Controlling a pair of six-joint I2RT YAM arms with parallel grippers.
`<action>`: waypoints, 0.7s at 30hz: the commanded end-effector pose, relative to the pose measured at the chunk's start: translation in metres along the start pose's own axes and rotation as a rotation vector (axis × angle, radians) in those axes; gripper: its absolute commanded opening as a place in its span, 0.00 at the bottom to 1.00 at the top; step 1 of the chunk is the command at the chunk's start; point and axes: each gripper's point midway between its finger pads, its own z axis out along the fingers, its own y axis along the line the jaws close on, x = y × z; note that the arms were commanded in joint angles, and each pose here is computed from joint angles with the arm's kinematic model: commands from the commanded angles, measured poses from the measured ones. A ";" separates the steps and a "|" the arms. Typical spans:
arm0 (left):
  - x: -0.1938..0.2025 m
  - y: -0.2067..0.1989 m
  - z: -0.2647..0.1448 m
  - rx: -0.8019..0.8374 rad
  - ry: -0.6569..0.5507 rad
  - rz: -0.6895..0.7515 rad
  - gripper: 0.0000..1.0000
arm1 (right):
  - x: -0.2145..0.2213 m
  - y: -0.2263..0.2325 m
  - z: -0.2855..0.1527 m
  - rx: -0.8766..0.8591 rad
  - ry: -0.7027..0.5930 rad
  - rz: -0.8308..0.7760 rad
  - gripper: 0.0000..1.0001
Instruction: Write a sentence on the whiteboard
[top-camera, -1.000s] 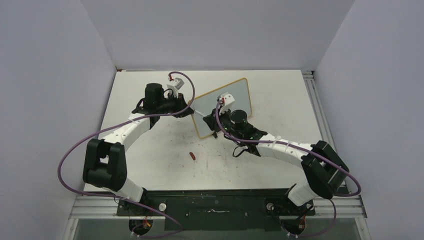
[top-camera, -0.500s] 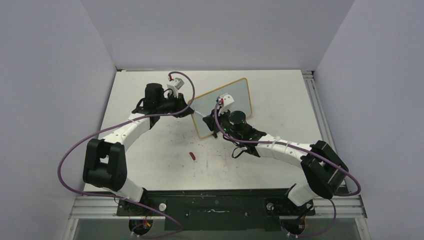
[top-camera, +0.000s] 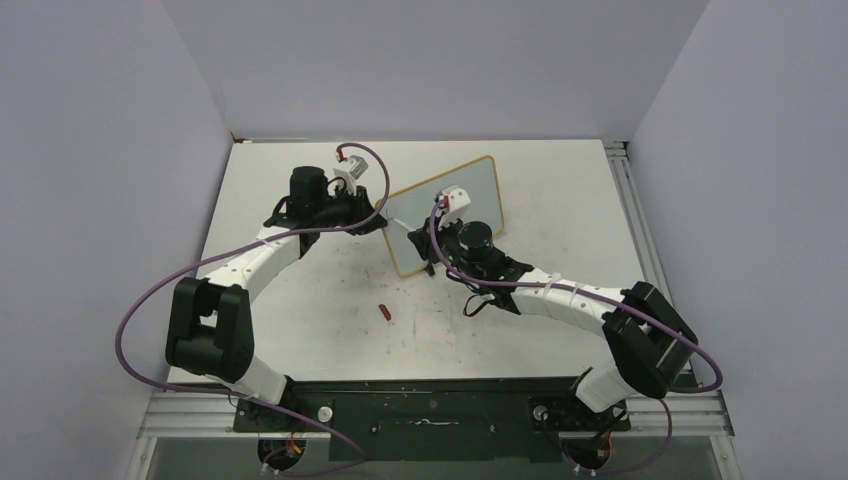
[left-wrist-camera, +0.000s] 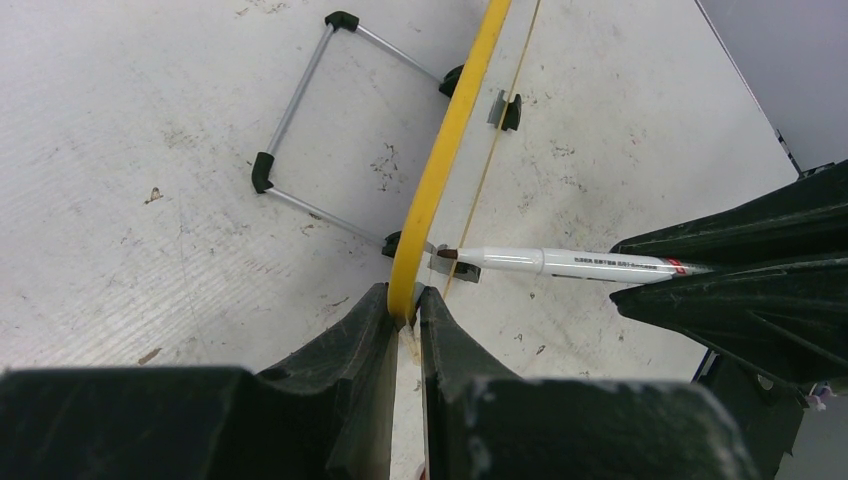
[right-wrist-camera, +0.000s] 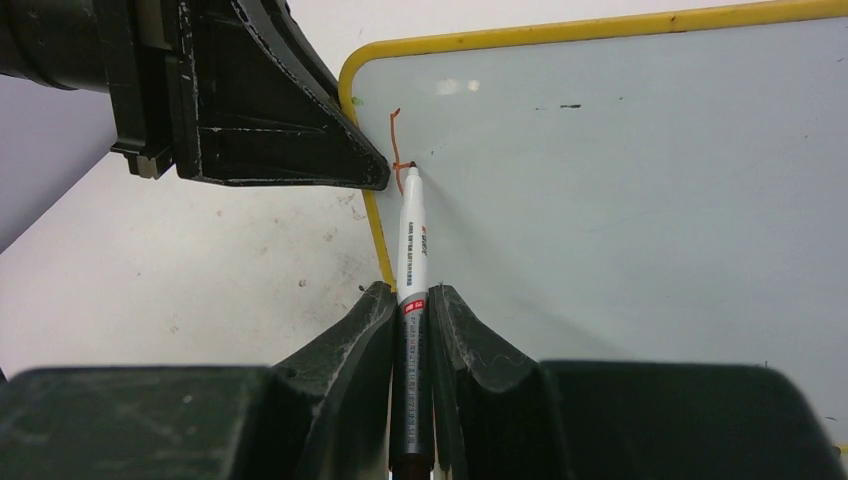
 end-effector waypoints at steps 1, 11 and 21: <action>-0.002 -0.008 -0.003 0.004 0.019 0.022 0.00 | -0.029 -0.004 -0.004 0.041 -0.091 0.004 0.05; -0.002 -0.007 -0.003 -0.006 0.018 0.019 0.00 | -0.034 0.002 -0.011 0.008 -0.106 0.002 0.05; -0.001 -0.006 -0.003 -0.014 0.020 0.015 0.00 | -0.056 0.016 -0.019 -0.053 -0.156 -0.012 0.05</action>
